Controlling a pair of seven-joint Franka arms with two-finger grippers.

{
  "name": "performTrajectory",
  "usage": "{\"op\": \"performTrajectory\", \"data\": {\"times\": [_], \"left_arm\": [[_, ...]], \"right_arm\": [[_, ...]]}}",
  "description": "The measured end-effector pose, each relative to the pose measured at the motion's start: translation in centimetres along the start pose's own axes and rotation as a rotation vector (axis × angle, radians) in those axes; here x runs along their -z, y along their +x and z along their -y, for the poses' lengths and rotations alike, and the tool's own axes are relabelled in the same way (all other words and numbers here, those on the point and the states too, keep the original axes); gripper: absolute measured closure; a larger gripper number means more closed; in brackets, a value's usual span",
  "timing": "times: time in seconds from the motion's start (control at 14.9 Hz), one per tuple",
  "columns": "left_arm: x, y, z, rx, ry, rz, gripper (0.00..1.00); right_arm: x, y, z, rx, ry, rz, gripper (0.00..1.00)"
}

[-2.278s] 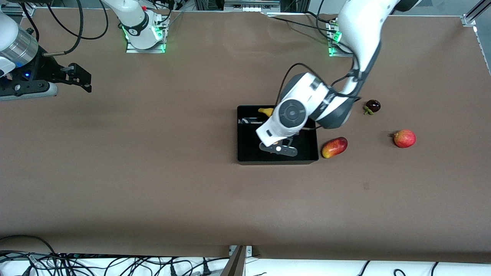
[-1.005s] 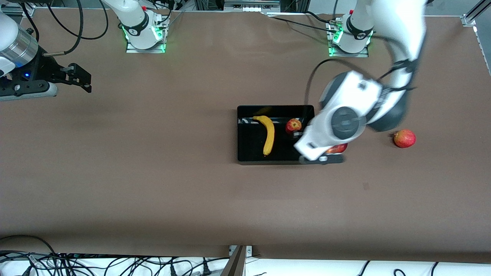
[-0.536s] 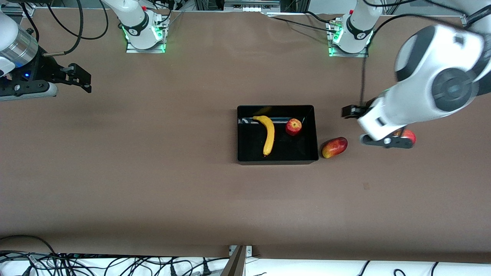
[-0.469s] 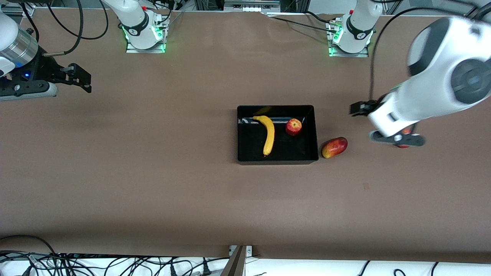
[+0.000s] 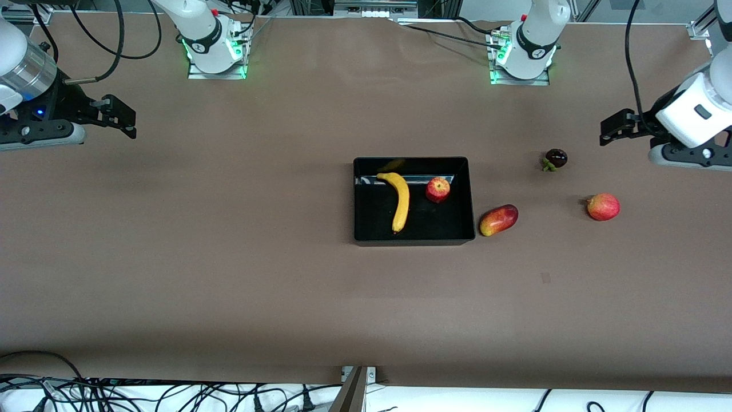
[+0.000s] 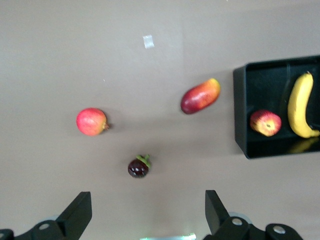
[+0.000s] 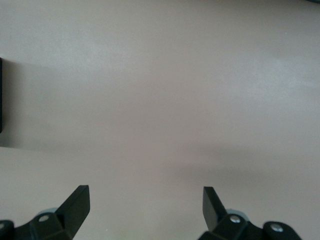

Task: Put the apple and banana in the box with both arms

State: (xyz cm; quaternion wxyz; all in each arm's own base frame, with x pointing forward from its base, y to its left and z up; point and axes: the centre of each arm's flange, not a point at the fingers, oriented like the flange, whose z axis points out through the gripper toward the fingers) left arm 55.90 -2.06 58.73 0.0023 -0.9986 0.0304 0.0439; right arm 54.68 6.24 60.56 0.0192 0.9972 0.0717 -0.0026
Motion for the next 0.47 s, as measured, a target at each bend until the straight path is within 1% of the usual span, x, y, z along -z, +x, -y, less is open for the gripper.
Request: {"op": "performTrajectory", "data": {"times": [0.13,0.47], "left_arm": [[-1.4,-0.5,0.8,0.011,-0.001,-0.038,0.0],[-1.5,-1.5,1.3,0.02,-0.002,-0.054,0.0]], "right_arm": [[0.0,0.0,0.0,0.0,0.0,0.0,0.0],[0.0,0.0,0.0,0.0,0.0,0.0,0.0]]}}
